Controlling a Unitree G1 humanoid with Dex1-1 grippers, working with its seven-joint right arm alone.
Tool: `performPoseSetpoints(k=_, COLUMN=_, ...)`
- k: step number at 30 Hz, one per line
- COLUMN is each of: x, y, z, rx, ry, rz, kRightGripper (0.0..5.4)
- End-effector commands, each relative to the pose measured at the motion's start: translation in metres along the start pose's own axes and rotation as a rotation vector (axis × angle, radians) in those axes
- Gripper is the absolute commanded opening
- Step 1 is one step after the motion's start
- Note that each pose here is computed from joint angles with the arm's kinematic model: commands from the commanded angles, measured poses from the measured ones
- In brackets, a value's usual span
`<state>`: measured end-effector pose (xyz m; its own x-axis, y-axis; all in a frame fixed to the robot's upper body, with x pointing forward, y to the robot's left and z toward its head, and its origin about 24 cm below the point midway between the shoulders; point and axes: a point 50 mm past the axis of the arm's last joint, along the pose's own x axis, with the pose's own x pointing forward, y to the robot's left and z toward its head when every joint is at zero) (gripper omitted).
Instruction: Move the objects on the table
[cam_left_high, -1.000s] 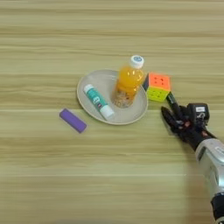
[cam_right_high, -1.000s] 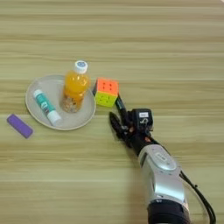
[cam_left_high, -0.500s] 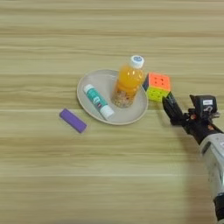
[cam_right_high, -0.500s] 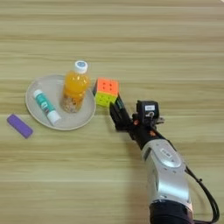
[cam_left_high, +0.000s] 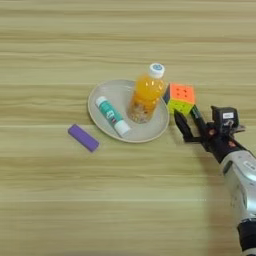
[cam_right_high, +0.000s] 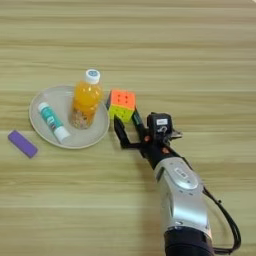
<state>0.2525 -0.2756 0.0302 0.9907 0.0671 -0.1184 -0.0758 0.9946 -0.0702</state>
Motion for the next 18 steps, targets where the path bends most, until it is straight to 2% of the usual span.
performPoseSetpoints(k=1, x=0.012, y=-0.003, z=0.034, rx=-0.068, ry=-0.128, rz=0.009, kRightGripper=5.37)
performPoseSetpoints(k=18, x=0.024, y=0.004, z=0.041, rx=-0.074, ry=-0.153, rz=0.033, kRightGripper=5.37)
